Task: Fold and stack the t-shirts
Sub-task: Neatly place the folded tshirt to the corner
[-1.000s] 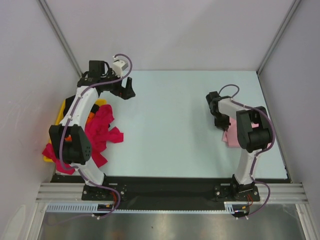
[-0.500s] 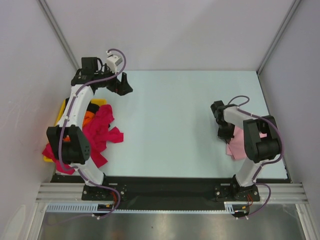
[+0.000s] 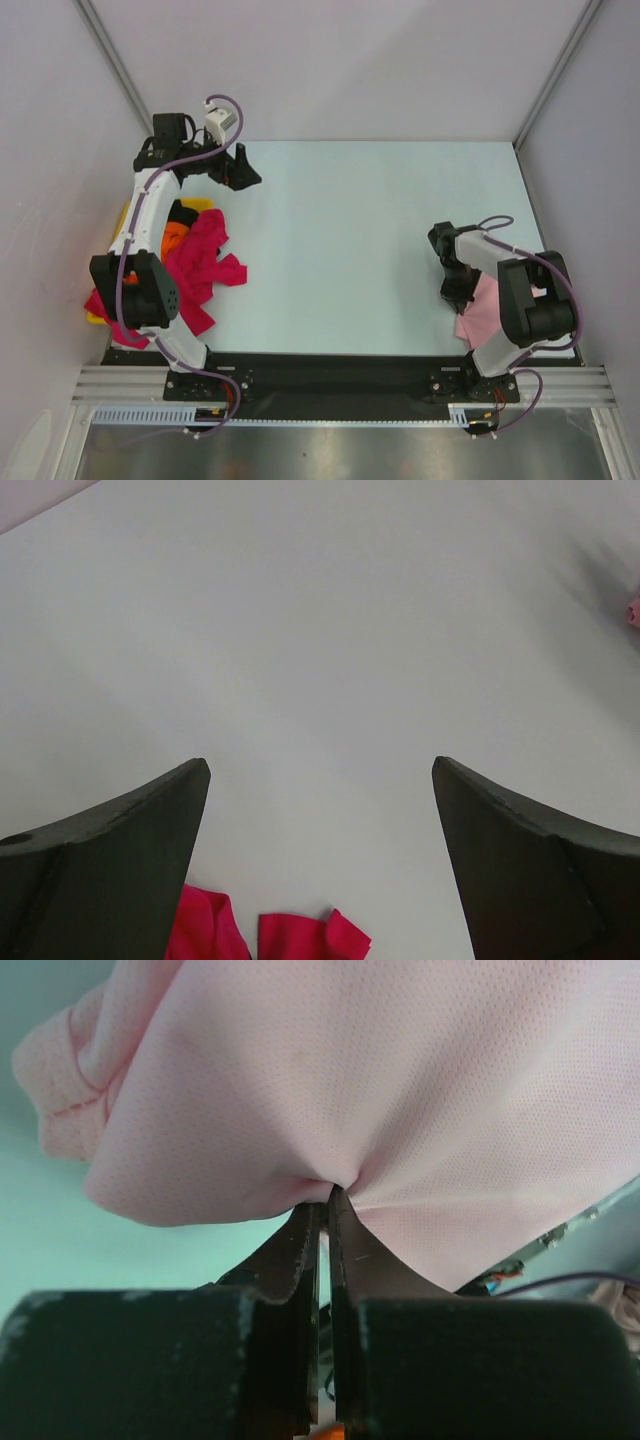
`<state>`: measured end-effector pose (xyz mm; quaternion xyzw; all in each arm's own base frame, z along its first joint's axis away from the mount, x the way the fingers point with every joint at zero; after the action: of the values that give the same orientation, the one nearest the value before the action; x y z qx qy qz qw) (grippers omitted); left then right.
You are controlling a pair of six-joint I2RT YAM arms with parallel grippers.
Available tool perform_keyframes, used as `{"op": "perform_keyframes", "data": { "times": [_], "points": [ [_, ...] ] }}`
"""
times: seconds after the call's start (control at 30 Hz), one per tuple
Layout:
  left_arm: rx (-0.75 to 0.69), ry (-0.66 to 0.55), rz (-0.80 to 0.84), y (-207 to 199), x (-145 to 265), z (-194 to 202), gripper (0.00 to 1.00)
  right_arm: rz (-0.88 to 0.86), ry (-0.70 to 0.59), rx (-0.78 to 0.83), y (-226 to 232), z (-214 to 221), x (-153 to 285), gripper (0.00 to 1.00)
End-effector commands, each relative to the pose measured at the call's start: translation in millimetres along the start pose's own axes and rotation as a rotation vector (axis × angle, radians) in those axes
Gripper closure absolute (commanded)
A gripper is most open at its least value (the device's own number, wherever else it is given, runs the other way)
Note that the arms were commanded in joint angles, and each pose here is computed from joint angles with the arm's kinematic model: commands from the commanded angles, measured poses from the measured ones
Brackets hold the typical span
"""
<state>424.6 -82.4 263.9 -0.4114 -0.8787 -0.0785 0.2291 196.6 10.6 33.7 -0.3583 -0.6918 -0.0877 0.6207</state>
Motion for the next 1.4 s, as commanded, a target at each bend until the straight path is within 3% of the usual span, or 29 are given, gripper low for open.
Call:
{"op": "perform_keyframes", "data": {
  "times": [0.0, 0.47, 0.63, 0.67, 0.7, 0.83, 0.93, 0.97, 1.13, 1.37],
  "points": [
    [-0.079, -0.073, 0.028, -11.3, 15.3, -29.7, 0.0, 0.055, 0.074, -0.037, -23.6, 19.5, 6.7, 1.0],
    [-0.098, -0.093, 0.02, -13.3, 21.0, -39.1, 0.0, 0.018, 0.044, -0.13, -24.8, -1.7, 6.3, 1.0],
    [-0.109, -0.089, 0.008, -12.4, 22.9, -39.9, 0.0, -0.025, -0.012, -0.14, -14.5, -13.0, 14.2, 0.68],
    [-0.108, -0.088, 0.005, -12.0, 22.9, -39.8, 0.0, -0.055, -0.009, -0.149, -9.5, -14.9, 18.0, 0.54],
    [-0.106, -0.088, 0.007, -12.3, 22.9, -39.9, 0.0, -0.088, -0.021, -0.15, -1.2, -21.9, 26.0, 0.48],
    [-0.114, -0.072, -0.002, -12.6, 26.1, -38.0, 0.0, -0.088, -0.103, -0.103, 12.7, -36.6, 52.6, 0.35],
    [-0.114, -0.048, -0.015, -13.2, 29.8, -35.4, 0.0, -0.183, -0.194, -0.095, 29.0, -48.9, 86.7, 0.2],
    [-0.104, -0.036, -0.012, -15.0, 30.1, -32.8, 0.0, -0.214, -0.214, -0.097, 32.9, -51.3, 94.5, 0.0],
    [-0.101, 0.029, -0.047, -20.2, 34.0, -24.9, 0.0, -0.495, -0.39, -0.15, 40.0, -75.7, 152.9, 0.0],
    [-0.141, 0.096, -0.113, -41.6, 53.7, 6.5, 0.0, -0.726, -0.53, -0.134, 26.9, -87.1, 174.1, 0.0]
  ]
}}
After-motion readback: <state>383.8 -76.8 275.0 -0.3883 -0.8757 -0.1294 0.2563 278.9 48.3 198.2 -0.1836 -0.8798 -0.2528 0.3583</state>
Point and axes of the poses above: each gripper's point midway between its finger pads, its own x axis back along the fingers, its own y axis along the line the jaws close on, z = x × y, the point moved 2 cm from there along x, back along the fingers, and after that the axes turned 10 degrees about -x, right-handed, at the moved point
